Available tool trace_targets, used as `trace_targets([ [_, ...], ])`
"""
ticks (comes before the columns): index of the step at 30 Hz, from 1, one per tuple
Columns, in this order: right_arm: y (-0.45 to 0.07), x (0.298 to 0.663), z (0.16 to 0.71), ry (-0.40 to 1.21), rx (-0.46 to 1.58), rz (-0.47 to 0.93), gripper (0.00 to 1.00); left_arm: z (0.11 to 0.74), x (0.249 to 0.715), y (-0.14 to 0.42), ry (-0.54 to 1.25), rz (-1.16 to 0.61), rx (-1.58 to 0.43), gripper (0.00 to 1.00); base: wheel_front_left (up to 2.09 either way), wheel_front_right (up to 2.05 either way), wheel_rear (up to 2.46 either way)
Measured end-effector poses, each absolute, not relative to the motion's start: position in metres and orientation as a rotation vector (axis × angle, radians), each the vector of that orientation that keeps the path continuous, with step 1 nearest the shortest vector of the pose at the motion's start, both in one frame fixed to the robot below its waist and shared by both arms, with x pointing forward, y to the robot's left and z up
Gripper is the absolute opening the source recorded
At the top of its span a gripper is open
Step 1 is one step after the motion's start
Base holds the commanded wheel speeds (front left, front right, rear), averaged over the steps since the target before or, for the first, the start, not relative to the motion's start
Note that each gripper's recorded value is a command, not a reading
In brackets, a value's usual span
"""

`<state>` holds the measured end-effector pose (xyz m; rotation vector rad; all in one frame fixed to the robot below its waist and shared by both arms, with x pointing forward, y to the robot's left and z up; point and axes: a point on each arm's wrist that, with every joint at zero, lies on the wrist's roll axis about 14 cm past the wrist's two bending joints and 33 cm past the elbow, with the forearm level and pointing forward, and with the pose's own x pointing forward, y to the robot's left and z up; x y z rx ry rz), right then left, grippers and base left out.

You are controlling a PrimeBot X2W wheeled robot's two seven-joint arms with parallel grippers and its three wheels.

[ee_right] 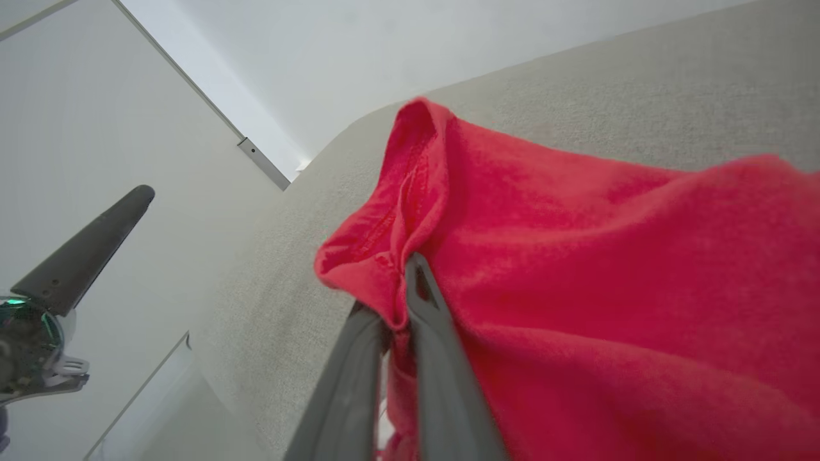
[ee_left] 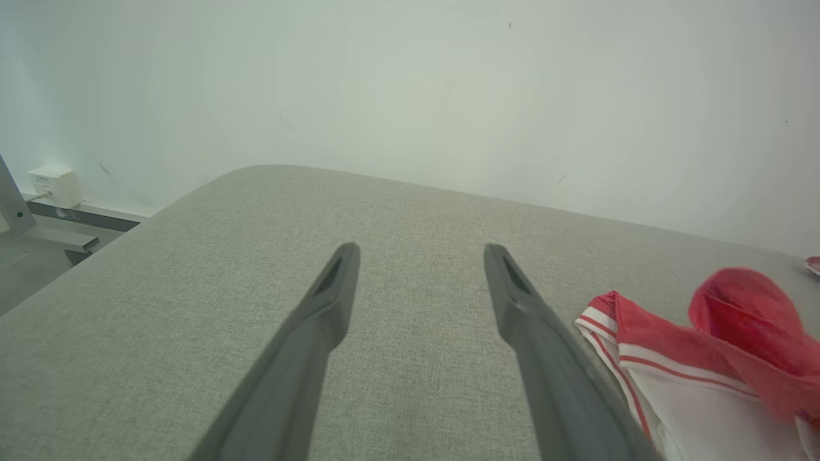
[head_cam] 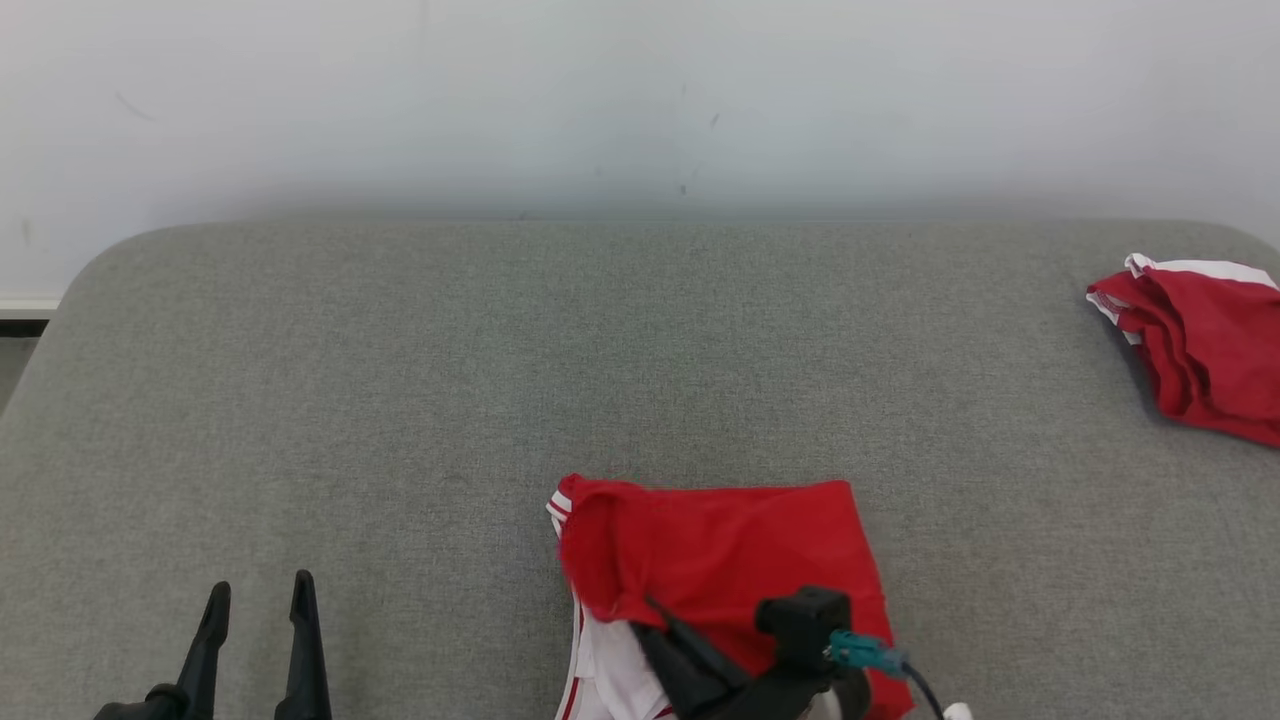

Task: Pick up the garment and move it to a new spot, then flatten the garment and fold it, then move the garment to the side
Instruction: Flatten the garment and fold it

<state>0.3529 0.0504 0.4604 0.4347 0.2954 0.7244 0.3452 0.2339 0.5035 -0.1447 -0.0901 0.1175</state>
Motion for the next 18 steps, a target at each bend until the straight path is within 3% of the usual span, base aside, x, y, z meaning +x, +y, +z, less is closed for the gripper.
trace_targets([
  [1,0.056,0.348,0.461,0.301,0.442,0.745,0.66,0.503,0.345,0.233,-0.089,0.116,-0.145,1.00,0.00,0.00,0.00],
  [2,0.060,0.345,0.463,0.300,0.455,0.759,1.00,0.503,0.345,0.233,-0.088,0.115,-0.146,1.00,0.00,0.00,0.00],
  [10,0.046,0.370,0.504,0.136,0.407,0.738,1.00,0.506,0.347,0.228,-0.097,0.102,-0.158,1.00,0.00,0.00,0.00],
  [18,-0.057,0.403,0.557,-0.127,0.309,0.504,1.00,0.516,0.353,0.221,-0.127,0.074,-0.152,1.00,0.00,0.00,0.00],
])
